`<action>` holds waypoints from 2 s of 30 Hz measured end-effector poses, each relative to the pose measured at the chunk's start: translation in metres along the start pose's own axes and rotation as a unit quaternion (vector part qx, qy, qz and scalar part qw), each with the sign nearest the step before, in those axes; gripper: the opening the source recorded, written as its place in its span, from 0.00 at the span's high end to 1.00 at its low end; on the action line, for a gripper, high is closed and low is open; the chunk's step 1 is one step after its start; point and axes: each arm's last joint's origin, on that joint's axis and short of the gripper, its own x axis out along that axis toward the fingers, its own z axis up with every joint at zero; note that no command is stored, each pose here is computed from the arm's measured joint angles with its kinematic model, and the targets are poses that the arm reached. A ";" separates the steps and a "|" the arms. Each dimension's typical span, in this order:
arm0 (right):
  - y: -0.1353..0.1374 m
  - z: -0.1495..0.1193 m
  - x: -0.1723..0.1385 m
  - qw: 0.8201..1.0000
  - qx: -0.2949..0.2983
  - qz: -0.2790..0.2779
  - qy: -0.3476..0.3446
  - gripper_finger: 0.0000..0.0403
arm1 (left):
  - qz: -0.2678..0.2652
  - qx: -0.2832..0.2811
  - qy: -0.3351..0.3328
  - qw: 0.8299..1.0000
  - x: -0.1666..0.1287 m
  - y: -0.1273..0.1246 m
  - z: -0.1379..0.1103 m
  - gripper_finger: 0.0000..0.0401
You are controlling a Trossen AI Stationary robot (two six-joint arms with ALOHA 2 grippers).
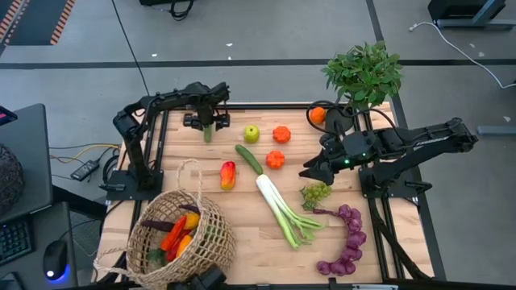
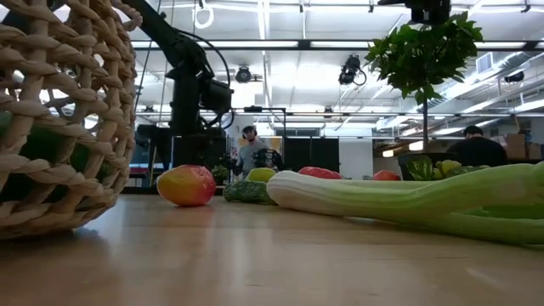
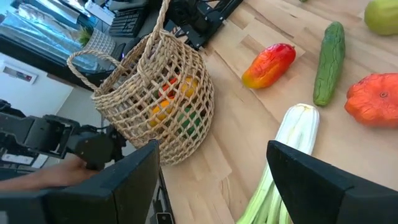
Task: Build produce basket
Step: Put the top cucumber into the basket
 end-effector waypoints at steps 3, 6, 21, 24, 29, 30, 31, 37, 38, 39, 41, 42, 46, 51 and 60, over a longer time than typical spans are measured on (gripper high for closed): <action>0.000 -0.001 0.000 1.000 0.011 0.001 0.001 0.26 | 0.016 -0.011 -0.007 1.000 0.007 0.000 0.003 0.31; 0.002 -0.003 0.000 1.000 0.020 0.004 0.006 0.26 | 0.044 -0.006 -0.018 0.999 0.014 -0.004 0.001 0.31; 0.004 -0.006 -0.001 1.000 0.027 0.001 0.002 0.26 | 0.110 -0.003 -0.041 0.993 0.033 -0.013 -0.005 0.42; 0.004 -0.006 -0.001 1.000 0.031 0.001 0.002 0.26 | 0.123 0.007 -0.034 0.992 0.038 -0.012 -0.005 0.53; 0.004 -0.006 -0.001 0.999 0.038 0.001 0.002 0.26 | 0.131 0.010 -0.040 0.991 0.039 -0.013 -0.006 0.72; 0.004 -0.006 -0.001 0.999 0.038 0.001 0.002 0.26 | 0.130 0.010 -0.040 0.991 0.039 -0.013 -0.006 0.74; 0.004 -0.006 -0.001 0.999 0.038 0.001 0.002 0.26 | 0.130 0.012 -0.040 0.991 0.039 -0.013 -0.006 0.76; 0.004 -0.006 -0.001 0.999 0.035 -0.002 -0.003 0.26 | 0.133 0.028 -0.030 0.990 0.030 -0.020 -0.010 0.79; 0.004 -0.006 -0.001 0.999 0.034 -0.004 -0.005 0.26 | 0.130 0.035 -0.028 0.991 0.026 -0.023 -0.011 0.79; 0.004 -0.006 -0.001 0.999 0.032 -0.005 -0.006 0.26 | 0.125 0.045 -0.022 0.991 0.021 -0.026 -0.013 0.79; 0.004 -0.006 -0.001 1.000 0.024 -0.005 -0.007 0.26 | 0.115 0.065 -0.013 0.991 0.013 -0.033 -0.016 0.79; 0.004 -0.006 -0.001 1.000 0.020 -0.005 -0.007 0.26 | 0.112 0.073 -0.009 0.991 0.008 -0.036 -0.018 0.79; 0.004 -0.006 -0.001 1.000 0.010 -0.006 -0.007 0.26 | 0.103 0.099 -0.004 0.990 -0.013 -0.051 -0.029 0.79; 0.004 -0.006 -0.001 1.000 -0.005 -0.006 -0.007 0.26 | 0.096 0.144 -0.011 0.985 -0.050 -0.069 -0.045 0.79; 0.006 -0.008 -0.001 0.999 -0.040 -0.001 -0.001 0.26 | -0.030 0.209 -0.049 0.976 -0.154 -0.089 -0.095 0.78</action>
